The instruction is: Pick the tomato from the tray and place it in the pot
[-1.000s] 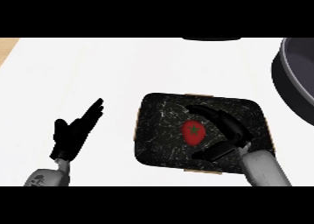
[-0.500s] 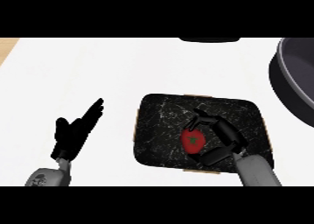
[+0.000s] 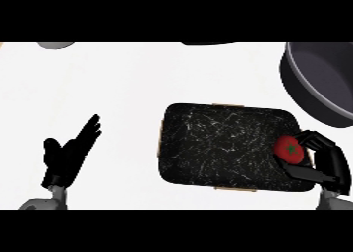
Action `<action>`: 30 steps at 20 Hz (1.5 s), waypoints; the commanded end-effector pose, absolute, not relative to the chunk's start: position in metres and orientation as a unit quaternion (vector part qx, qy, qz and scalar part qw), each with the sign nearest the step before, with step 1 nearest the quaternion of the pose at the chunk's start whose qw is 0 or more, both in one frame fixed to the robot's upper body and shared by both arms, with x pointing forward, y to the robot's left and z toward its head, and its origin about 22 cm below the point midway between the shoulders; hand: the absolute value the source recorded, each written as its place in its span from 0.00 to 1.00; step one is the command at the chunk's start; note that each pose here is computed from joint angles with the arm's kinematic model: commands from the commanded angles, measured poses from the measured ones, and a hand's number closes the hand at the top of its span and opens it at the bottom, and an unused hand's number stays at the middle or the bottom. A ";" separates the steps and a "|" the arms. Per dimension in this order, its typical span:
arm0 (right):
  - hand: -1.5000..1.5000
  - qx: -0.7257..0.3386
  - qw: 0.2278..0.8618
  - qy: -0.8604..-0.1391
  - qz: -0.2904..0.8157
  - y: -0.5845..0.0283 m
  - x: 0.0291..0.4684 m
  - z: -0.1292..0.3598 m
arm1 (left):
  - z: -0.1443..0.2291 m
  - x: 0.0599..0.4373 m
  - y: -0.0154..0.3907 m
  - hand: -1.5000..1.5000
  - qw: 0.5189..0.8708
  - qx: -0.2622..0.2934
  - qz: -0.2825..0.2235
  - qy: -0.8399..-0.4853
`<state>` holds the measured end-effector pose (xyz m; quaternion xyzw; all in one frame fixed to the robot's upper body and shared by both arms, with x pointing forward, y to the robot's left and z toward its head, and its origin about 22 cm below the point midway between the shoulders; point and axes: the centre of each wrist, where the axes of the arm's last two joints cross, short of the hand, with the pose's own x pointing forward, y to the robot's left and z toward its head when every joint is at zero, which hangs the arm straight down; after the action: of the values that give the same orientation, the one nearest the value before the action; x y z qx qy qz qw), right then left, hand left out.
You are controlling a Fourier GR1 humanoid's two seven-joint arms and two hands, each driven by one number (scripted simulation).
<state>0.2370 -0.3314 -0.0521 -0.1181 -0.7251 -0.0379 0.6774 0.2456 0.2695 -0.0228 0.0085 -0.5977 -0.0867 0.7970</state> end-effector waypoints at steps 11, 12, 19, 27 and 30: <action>1.00 -0.499 0.607 -0.591 -0.183 -0.450 0.111 -0.012 | 0.001 0.261 0.254 0.50 0.795 -0.019 -0.121 -0.594; 1.00 -0.513 0.604 -0.584 -0.176 -0.436 0.105 -0.014 | -0.021 0.258 0.247 0.50 0.794 -0.025 -0.120 -0.596; 1.00 -0.585 0.586 -0.551 -0.104 -0.435 0.124 0.045 | -0.026 0.255 0.252 0.50 0.797 -0.029 -0.126 -0.591; 1.00 -0.617 0.592 -0.512 -0.082 -0.437 0.198 0.143 | -0.014 0.264 0.249 0.50 0.793 -0.029 -0.133 -0.594; 1.00 -0.625 0.599 -0.498 -0.051 -0.436 0.222 0.154 | -0.029 0.268 0.231 0.50 0.794 -0.027 -0.128 -0.594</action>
<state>0.1905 -0.4403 0.1317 -0.6075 -0.5190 -0.0715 0.5970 0.2606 0.2414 -0.0177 -0.0281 -0.6080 -0.1318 0.7824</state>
